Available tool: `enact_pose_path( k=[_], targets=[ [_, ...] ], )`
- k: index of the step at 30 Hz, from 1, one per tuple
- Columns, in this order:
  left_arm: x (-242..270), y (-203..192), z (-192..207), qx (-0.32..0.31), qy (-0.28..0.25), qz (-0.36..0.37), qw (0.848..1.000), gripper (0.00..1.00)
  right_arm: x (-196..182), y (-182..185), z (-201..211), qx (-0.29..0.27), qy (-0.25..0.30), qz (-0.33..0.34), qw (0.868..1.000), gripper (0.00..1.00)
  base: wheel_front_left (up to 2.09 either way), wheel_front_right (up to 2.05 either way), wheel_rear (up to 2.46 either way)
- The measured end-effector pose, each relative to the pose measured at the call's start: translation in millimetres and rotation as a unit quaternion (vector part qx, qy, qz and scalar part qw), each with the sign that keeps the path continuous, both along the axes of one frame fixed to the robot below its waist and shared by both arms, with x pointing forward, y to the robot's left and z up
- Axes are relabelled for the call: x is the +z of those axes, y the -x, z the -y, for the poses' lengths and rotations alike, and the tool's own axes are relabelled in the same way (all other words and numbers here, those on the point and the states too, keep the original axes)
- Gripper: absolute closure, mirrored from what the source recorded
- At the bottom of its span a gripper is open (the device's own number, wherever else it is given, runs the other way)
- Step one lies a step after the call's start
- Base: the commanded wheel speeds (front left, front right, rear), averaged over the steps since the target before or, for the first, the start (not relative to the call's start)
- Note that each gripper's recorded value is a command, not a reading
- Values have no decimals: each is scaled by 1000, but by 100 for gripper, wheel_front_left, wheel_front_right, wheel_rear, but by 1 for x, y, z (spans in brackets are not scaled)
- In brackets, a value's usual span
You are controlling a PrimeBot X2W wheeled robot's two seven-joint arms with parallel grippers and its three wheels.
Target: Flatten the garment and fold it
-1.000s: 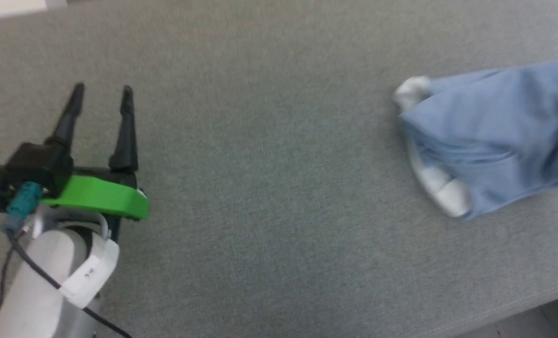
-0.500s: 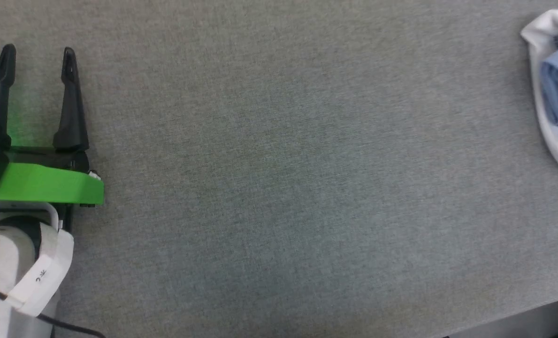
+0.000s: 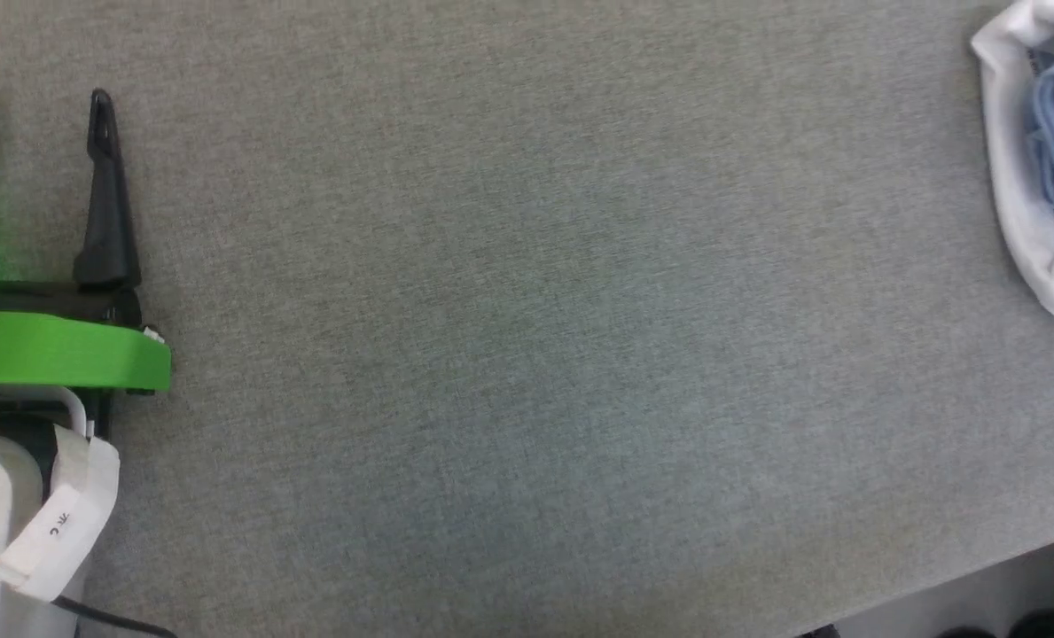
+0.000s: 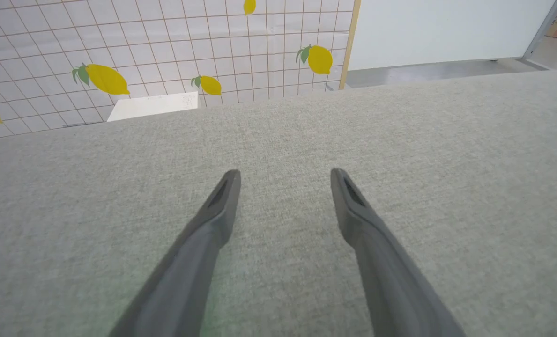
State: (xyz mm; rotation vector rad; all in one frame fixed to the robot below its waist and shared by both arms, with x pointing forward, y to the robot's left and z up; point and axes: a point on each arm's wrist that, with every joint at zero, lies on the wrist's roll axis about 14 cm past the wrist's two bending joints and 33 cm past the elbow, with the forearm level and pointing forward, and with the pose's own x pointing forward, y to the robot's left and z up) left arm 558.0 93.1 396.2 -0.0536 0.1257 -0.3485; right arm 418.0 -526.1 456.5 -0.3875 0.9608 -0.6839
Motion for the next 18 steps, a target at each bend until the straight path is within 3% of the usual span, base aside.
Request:
enact_pose_path(
  k=[5,9,12,18],
  targets=[
    [7,7,0,4,4,-1,1000,0,44,-28,-13,49,13,86,995,0,0,0,0],
    [20,13,0,13,18,8,1000,0,86,-56,-43,125,18,173,977,0,0,0,0],
    [33,17,-1,22,27,21,999,0,110,-68,-69,171,12,237,956,0,0,0,0],
    [60,31,-5,40,46,43,997,0,160,-75,-129,254,-1,372,893,0,0,0,0]
  ],
)
